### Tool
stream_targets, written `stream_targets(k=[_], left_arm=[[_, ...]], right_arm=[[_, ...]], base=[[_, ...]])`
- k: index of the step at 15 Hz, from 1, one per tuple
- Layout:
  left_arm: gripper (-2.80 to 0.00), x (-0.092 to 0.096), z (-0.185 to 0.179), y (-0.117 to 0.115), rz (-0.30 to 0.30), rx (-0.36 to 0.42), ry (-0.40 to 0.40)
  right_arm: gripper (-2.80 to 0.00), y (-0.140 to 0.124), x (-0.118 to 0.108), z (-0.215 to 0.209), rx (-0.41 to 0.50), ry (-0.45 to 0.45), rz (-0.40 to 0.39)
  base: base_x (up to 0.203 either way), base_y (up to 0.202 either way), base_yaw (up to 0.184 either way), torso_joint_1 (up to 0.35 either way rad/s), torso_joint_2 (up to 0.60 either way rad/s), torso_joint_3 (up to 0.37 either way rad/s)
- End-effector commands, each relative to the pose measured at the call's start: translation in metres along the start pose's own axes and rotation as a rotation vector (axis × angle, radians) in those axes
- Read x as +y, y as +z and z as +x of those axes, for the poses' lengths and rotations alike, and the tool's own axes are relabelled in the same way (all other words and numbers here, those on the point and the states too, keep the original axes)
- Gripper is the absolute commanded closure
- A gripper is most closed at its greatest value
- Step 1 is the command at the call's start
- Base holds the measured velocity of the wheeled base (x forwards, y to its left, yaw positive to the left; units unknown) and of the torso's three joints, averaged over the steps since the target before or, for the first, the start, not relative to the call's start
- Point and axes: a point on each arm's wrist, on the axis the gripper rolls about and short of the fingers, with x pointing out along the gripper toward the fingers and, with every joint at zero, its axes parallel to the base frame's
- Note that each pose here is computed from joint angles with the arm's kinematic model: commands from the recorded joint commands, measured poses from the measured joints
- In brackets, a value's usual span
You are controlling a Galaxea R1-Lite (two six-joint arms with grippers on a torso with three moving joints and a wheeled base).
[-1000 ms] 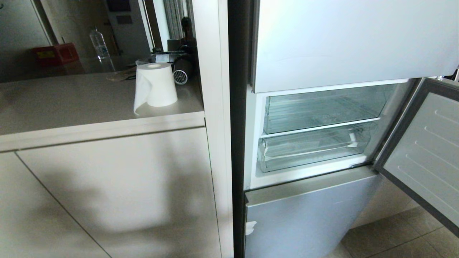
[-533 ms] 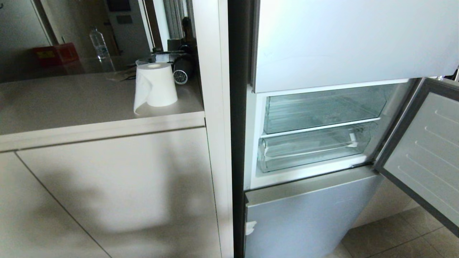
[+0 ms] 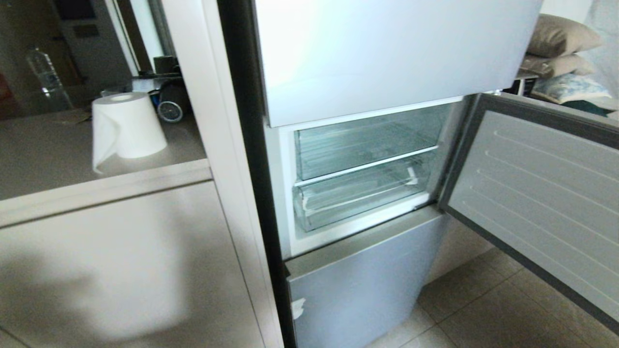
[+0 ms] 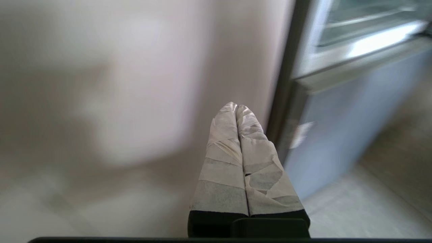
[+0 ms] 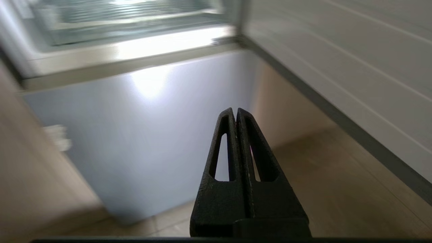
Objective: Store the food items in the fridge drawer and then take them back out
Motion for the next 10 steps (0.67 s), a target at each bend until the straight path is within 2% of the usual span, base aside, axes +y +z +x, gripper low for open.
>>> stream_targets(k=[1, 10], left_arm=[[0.0, 0.0, 0.0, 0.0, 0.0, 0.0, 0.0], [0.0, 0.0, 0.0, 0.0, 0.0, 0.0, 0.0]], right_arm=[[0.0, -0.0005, 0.0, 0.0003, 0.005, 0.0, 0.0], [0.0, 0.0005, 0.0, 0.0002, -0.002, 0.0, 0.002]], base=[[-0.002, 0.004, -0.175, -0.002, 0.0, 0.005], [0.0, 0.008, -0.171, 0.0, 0.0, 0.003]])
